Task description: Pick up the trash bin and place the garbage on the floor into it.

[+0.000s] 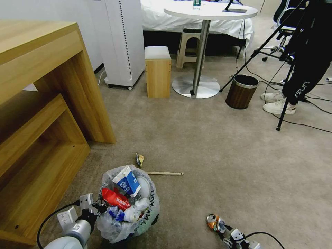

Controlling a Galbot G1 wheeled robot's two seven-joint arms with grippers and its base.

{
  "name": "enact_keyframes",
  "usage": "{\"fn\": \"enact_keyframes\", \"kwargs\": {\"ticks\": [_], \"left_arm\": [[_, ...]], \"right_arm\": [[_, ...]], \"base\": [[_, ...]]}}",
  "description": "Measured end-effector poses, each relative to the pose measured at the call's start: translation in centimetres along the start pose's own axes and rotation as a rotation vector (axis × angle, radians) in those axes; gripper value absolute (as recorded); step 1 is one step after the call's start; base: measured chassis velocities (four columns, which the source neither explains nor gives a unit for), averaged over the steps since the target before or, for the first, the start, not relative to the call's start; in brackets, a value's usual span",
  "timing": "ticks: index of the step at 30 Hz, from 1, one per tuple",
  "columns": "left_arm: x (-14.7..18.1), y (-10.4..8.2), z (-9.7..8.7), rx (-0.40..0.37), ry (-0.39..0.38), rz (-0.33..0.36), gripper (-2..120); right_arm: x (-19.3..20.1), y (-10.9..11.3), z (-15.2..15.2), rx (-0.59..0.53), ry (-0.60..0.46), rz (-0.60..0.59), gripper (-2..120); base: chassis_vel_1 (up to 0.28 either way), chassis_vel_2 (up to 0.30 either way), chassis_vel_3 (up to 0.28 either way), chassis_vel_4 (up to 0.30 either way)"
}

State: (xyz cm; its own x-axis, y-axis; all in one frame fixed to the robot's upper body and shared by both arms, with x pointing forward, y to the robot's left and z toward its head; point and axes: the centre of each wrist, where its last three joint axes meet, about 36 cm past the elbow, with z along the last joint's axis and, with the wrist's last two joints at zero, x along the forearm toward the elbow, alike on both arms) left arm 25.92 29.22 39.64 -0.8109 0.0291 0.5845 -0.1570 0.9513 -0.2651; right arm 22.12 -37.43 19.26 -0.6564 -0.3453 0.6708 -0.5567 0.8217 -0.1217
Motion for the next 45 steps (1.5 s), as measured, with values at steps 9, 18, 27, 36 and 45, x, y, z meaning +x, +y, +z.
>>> {"fn": "enact_keyframes", "kwargs": {"ticks": [9,18,27,36,45], "left_arm": [[0.2,0.3,0.0,-0.008,0.001,-0.005,0],[0.2,0.2,-0.1,-0.008,-0.002,-0.002,0],[0.0,0.2,-0.1,-0.003,0.000,-0.005,0],[-0.1,0.2,-0.1,-0.001,0.003,-0.007,0],[0.2,0.1,-0.2,-0.002,0.010,-0.002,0]], "right_arm": [[-0.2,0.3,0.2,0.001,-0.008,-0.001,16],[-0.2,0.3,0.4,-0.002,-0.013,-0.004,10],[0.1,-1.0,-0.1,-0.003,-0.045,0.007,10],[1.0,-4.6,-3.8,0.017,-0.166,0.022,10],[0.0,-7.5,-13.8,0.073,-0.505,-0.086,10]], "base": [[0.000,0.000,0.000,0.000],[0.000,0.000,0.000,0.000],[0.000,0.000,0.000,0.000],[0.000,0.000,0.000,0.000],[0.000,0.000,0.000,0.000]]}}
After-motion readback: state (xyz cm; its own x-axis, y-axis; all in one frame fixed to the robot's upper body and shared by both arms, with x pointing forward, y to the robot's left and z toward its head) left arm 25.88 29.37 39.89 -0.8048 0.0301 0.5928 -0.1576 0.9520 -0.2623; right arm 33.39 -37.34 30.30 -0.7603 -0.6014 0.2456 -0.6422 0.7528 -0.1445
